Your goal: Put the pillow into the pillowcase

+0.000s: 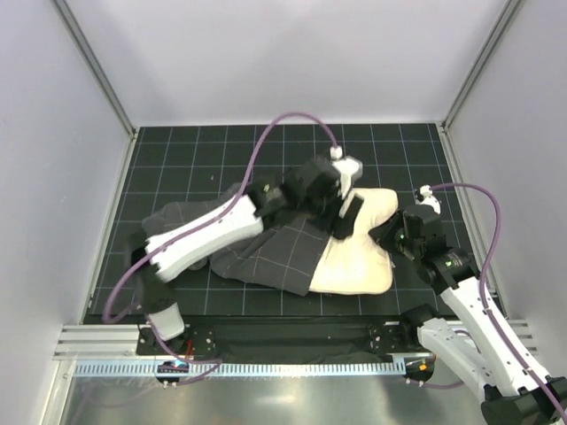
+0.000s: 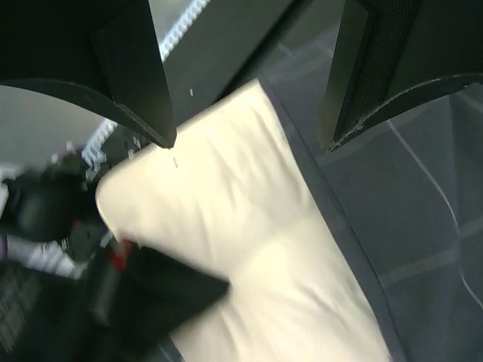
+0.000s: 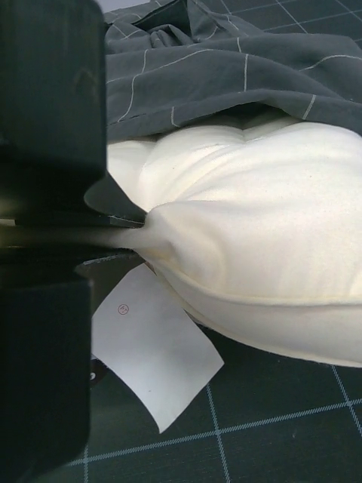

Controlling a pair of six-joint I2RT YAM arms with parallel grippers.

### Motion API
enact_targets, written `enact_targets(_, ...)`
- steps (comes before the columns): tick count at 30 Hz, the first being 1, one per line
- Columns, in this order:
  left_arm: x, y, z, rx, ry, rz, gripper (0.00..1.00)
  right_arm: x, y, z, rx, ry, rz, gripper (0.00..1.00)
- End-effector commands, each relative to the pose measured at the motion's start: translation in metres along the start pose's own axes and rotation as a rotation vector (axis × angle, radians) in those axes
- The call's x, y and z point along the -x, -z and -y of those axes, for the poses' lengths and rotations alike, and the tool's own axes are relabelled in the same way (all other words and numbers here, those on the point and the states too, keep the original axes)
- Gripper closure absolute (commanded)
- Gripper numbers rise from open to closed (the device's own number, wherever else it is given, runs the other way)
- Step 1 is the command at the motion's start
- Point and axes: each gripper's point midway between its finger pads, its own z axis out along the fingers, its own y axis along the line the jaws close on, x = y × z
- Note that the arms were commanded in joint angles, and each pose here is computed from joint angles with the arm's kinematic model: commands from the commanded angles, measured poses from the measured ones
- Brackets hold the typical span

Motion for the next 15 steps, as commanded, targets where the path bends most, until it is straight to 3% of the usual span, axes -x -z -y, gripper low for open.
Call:
enact_targets(1, -0.009, 0.049, -0.009, 0.133, -0.022, 0.117, 0.2, 0.017, -0.002, -0.009, 0.038, 0.026, 0.069, 0.95)
enact_targets(3, -0.046, 0.052, -0.013, 0.195, -0.036, 0.098, 0.18, 0.006, -0.006, -0.005, 0.048, 0.038, 0.04, 0.89)
enact_targets(7, -0.093, 0.042, -0.024, 0.299, 0.001, 0.065, 0.16, 0.002, -0.01, 0.0, 0.051, 0.032, 0.047, 0.88)
enact_targets(15, -0.117, 0.002, -0.02, 0.313, -0.005, 0.008, 0.17, 0.001, -0.008, -0.002, 0.064, 0.028, 0.047, 0.88)
